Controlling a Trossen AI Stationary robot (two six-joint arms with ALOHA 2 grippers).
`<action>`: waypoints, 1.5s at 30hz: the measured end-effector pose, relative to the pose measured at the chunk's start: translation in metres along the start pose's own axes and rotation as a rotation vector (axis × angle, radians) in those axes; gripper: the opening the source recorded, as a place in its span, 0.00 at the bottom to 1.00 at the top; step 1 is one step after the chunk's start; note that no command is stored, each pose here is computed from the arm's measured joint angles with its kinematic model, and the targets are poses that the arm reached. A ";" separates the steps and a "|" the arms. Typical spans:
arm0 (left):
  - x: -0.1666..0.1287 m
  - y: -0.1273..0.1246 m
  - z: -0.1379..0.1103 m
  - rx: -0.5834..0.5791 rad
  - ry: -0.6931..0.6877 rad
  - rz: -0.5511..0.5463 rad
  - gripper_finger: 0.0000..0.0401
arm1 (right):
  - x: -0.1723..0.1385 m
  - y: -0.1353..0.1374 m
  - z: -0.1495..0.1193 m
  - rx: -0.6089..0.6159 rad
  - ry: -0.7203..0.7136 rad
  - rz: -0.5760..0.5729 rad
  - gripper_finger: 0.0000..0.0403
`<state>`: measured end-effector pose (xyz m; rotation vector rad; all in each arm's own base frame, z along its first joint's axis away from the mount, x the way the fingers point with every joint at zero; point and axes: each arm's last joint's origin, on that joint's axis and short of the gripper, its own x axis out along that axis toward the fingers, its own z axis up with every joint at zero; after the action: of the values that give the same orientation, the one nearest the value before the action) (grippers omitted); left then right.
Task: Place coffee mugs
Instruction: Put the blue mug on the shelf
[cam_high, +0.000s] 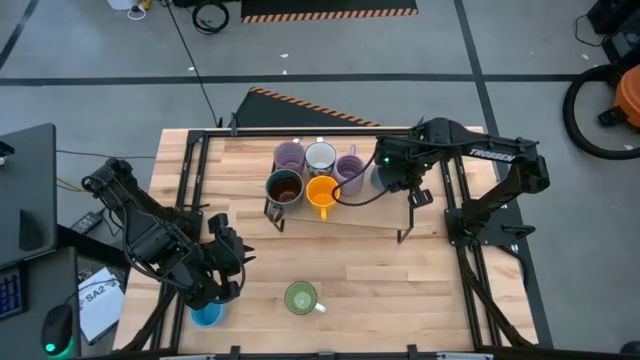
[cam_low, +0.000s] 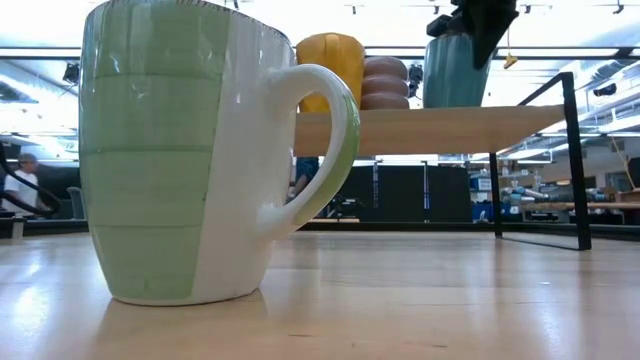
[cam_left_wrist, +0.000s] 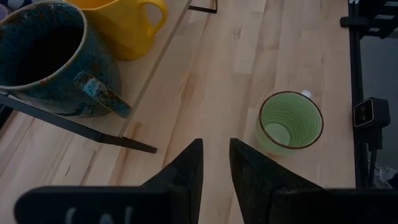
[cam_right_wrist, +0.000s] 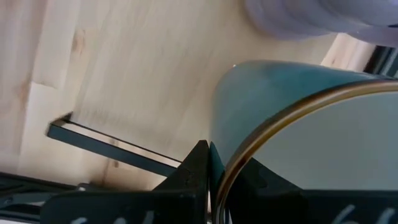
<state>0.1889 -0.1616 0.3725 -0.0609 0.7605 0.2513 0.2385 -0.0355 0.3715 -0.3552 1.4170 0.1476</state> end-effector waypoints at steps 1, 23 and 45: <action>0.000 0.000 0.000 0.000 0.000 0.000 0.21 | 0.000 -0.001 0.000 0.001 0.001 -0.001 0.09; 0.000 0.000 0.000 0.001 0.000 0.000 0.21 | 0.011 -0.007 0.007 0.013 0.039 0.005 0.23; 0.000 0.000 0.000 0.000 0.000 0.000 0.21 | -0.054 -0.003 0.007 0.083 -0.146 -0.208 0.48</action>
<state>0.1889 -0.1616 0.3725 -0.0612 0.7609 0.2514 0.2377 -0.0299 0.4254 -0.4122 1.2302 -0.0545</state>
